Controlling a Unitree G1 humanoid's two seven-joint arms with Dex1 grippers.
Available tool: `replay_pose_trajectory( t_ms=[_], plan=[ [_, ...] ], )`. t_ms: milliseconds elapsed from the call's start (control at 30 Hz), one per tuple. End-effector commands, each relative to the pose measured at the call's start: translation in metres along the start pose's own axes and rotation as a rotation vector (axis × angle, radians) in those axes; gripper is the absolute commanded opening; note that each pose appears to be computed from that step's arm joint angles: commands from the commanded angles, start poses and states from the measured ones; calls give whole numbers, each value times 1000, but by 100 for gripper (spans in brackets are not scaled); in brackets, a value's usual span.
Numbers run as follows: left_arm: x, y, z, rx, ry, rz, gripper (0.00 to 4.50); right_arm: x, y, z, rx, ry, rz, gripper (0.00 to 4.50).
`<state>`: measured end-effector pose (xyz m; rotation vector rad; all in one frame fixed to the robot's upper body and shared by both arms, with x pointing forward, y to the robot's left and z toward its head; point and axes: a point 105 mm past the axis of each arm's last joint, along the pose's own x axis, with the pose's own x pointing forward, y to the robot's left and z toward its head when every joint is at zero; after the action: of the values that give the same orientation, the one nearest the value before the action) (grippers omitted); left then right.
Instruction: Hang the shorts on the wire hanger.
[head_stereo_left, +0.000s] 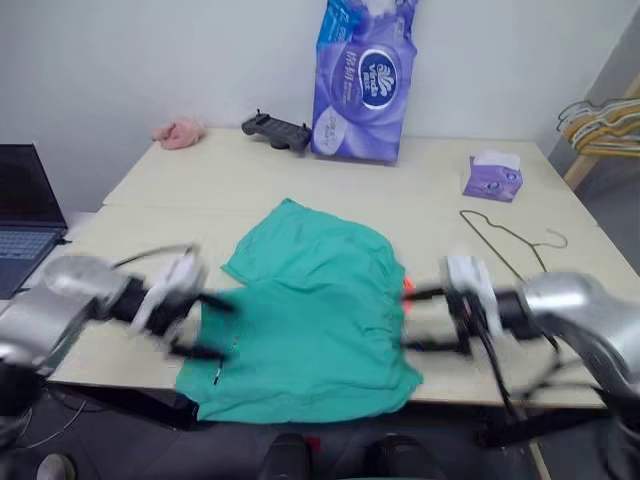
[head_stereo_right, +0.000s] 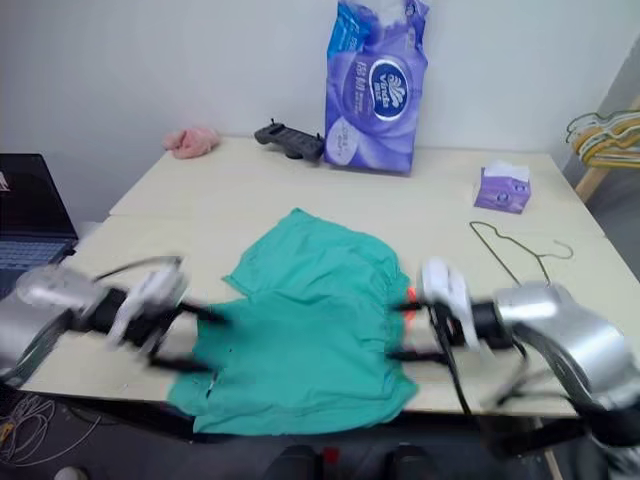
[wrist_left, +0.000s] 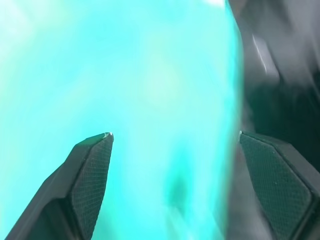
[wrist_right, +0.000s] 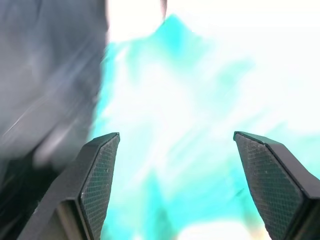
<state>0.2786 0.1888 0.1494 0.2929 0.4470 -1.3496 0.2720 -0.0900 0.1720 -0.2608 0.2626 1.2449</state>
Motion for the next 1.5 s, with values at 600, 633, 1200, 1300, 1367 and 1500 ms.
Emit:
replay_pose_trajectory(
  t_ms=[600, 633, 1200, 1300, 1367, 1500],
  plan=[
    [107, 58, -54, -259, -147, 537, 427, 71, -54, -66, 48, 18, -500, 387],
    [104, 60, -58, -259, -134, 545, 427, 71, -57, -71, 63, 33, -524, 387],
    [96, 58, 9, -176, -322, 454, 427, 40, -65, -55, 66, -47, -603, 387],
    [83, 37, 34, -176, -384, 332, 427, 30, -54, -42, 115, -112, -543, 387],
    [76, 23, 44, -178, -400, 257, 427, 25, -46, -37, 148, -136, -504, 387],
    [57, 8, 55, -51, -356, 215, 427, -8, -40, -36, 218, -125, -493, 387]
  ],
)
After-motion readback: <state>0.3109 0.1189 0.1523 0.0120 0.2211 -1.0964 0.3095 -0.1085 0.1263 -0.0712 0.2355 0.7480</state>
